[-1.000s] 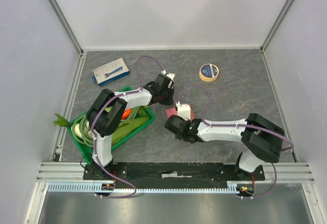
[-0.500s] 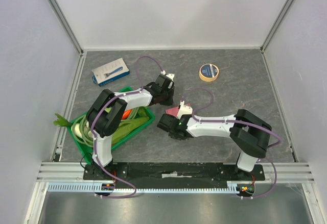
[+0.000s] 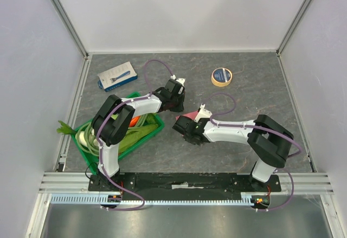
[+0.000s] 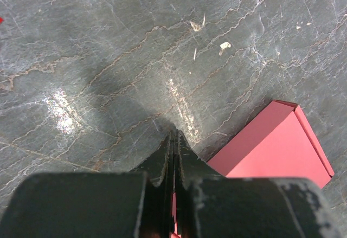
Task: Fold the paper box
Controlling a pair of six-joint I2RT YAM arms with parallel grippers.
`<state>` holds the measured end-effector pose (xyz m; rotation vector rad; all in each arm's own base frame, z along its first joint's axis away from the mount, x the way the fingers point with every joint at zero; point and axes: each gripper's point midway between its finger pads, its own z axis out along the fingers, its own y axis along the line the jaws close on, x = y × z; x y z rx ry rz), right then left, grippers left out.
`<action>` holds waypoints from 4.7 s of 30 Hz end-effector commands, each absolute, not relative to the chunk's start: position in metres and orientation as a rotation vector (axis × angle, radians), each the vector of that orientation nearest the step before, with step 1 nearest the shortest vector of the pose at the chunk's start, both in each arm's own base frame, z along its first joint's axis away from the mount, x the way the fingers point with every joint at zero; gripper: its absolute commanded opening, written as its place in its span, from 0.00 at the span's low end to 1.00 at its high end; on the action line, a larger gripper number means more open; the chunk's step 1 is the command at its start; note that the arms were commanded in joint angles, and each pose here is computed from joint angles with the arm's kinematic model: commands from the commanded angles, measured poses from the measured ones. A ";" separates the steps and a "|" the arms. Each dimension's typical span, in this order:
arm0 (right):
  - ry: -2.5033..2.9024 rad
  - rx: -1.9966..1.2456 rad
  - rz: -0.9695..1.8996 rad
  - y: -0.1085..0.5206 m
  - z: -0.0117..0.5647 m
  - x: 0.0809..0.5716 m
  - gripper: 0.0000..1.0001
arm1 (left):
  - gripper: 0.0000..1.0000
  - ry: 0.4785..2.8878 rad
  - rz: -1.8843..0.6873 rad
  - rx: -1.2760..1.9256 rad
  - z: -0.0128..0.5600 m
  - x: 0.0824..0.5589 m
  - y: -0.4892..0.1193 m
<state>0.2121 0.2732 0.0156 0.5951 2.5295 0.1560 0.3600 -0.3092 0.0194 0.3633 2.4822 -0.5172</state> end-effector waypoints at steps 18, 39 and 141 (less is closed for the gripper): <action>2.414 0.931 0.227 0.268 -0.021 0.259 0.00 | 0.02 2.773 -0.721 0.586 -0.030 0.258 -0.296; 2.156 1.086 0.260 0.209 -0.029 0.284 0.00 | 0.02 2.866 -0.773 0.720 -0.042 0.155 -0.302; 2.277 0.803 0.533 0.186 0.006 0.277 0.00 | 0.02 2.652 -1.040 1.071 -0.027 0.201 -0.389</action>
